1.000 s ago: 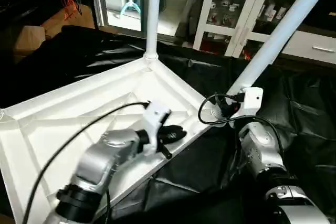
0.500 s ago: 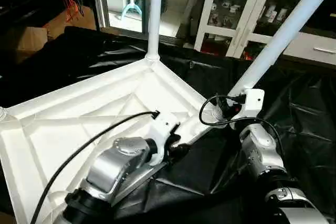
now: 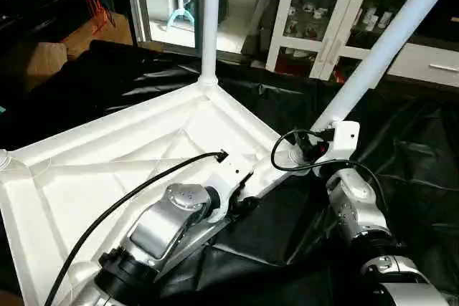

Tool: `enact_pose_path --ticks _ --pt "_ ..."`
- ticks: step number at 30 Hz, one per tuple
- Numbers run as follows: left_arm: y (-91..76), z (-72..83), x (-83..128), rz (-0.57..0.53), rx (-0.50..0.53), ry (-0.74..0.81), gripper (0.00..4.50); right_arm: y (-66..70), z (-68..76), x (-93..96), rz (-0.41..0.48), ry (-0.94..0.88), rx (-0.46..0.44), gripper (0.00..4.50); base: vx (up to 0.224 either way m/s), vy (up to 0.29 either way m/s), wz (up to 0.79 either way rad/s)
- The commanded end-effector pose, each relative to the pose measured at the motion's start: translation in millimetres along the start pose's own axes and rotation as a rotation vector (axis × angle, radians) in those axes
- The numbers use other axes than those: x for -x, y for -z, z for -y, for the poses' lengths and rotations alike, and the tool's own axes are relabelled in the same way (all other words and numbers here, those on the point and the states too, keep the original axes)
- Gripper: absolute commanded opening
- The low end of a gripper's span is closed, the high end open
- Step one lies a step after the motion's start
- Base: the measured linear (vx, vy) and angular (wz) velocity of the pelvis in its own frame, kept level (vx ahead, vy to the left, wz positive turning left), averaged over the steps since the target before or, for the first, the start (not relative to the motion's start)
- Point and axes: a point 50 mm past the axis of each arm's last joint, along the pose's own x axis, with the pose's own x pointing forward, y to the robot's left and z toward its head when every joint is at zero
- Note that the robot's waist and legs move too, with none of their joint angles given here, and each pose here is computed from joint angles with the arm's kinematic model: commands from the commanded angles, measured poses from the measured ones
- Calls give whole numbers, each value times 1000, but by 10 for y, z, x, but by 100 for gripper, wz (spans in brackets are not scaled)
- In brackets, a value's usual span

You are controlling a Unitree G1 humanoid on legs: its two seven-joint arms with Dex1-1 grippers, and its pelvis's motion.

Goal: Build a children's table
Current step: Insert table leg to table base

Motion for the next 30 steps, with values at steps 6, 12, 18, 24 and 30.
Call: enact_pose_path --ticks 6,12,18,24,30 --pt "223 -15 -26 -178 -1 44 152 720 48 332 -362 56 -77 193 0 0 0" --pt "275 -12 -28 -237 -8 47 93 713 47 321 -363 55 -77 193 0 0 0" --pt "210 -47 -33 -207 -1 31 56 701 47 308 -362 55 -76 193 0 0 0" --pt "149 -94 -34 -151 -8 30 18 692 46 298 -362 54 -75 193 0 0 0" --pt "178 -2 -47 -136 -22 106 0 692 37 296 -360 45 -76 193 0 0 0"
